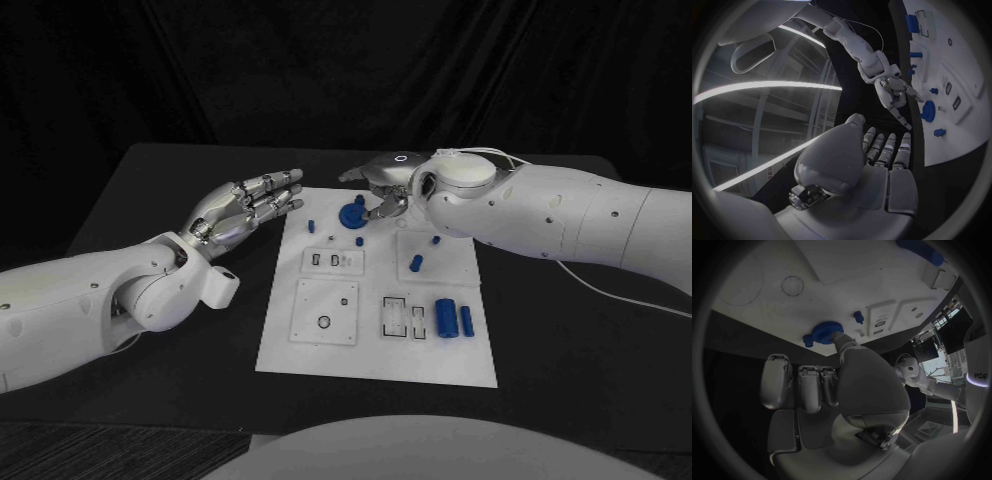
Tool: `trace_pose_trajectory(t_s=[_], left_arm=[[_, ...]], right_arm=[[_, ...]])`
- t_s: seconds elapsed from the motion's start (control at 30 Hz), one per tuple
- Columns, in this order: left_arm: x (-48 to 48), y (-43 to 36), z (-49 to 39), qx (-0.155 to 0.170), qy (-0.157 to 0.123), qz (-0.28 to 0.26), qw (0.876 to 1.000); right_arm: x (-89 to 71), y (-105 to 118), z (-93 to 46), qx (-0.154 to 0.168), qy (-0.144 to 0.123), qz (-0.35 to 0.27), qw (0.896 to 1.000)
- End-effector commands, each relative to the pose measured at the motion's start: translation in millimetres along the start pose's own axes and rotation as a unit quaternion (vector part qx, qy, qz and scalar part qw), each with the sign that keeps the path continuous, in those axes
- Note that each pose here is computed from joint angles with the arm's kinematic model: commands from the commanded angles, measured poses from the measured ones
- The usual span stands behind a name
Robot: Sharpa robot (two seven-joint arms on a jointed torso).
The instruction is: Assemble the parts on the task board
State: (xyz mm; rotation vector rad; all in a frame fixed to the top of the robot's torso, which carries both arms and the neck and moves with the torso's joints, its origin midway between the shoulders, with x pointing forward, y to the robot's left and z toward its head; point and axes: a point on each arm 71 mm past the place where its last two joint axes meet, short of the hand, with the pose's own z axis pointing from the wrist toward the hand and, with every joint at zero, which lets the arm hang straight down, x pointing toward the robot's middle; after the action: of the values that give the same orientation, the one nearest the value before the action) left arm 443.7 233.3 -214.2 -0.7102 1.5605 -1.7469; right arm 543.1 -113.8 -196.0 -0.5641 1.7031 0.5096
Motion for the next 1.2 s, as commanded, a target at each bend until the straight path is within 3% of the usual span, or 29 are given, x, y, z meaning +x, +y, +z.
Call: trace_pose_trajectory(t_s=[0.03, 0.2, 0.33, 0.43, 0.53, 0.73, 0.97, 1.2], left_arm=[[1.7, 0.1, 0.2, 0.003, 0.006, -0.005, 1.000], [1.1, 0.3, -0.7, 0.002, 0.005, -0.005, 1.000], [-1.0, 0.3, -2.8, 0.001, 0.002, -0.004, 1.000], [-2.6, 0.2, -4.4, 0.000, 0.000, -0.003, 1.000], [-3.5, 0.3, -5.3, -0.001, -0.002, -0.002, 1.000], [-3.3, 0.4, -5.4, -0.001, -0.001, -0.002, 1.000], [-4.4, 1.1, -6.9, -0.002, -0.003, -0.002, 1.000], [-3.6, 2.4, -7.0, -0.003, -0.002, -0.004, 1.000]], right_arm=[[0.5, -0.1, -1.8, -0.004, -0.008, 0.001, 1.000], [-1.6, -4.5, -7.4, -0.005, -0.028, 0.003, 1.000], [-7.2, -15.2, -20.0, 0.001, -0.046, 0.003, 0.999], [-15.1, -29.5, -36.6, 0.014, -0.054, 0.002, 0.998], [-24.4, -49.4, -61.9, 0.036, -0.066, 0.004, 0.997], [-28.7, -77.7, -101.2, 0.073, -0.084, 0.012, 0.994], [-16.6, -107.9, -137.9, 0.124, -0.083, 0.027, 0.988], [5.0, -121.6, -152.9, 0.146, -0.075, 0.036, 0.986]])
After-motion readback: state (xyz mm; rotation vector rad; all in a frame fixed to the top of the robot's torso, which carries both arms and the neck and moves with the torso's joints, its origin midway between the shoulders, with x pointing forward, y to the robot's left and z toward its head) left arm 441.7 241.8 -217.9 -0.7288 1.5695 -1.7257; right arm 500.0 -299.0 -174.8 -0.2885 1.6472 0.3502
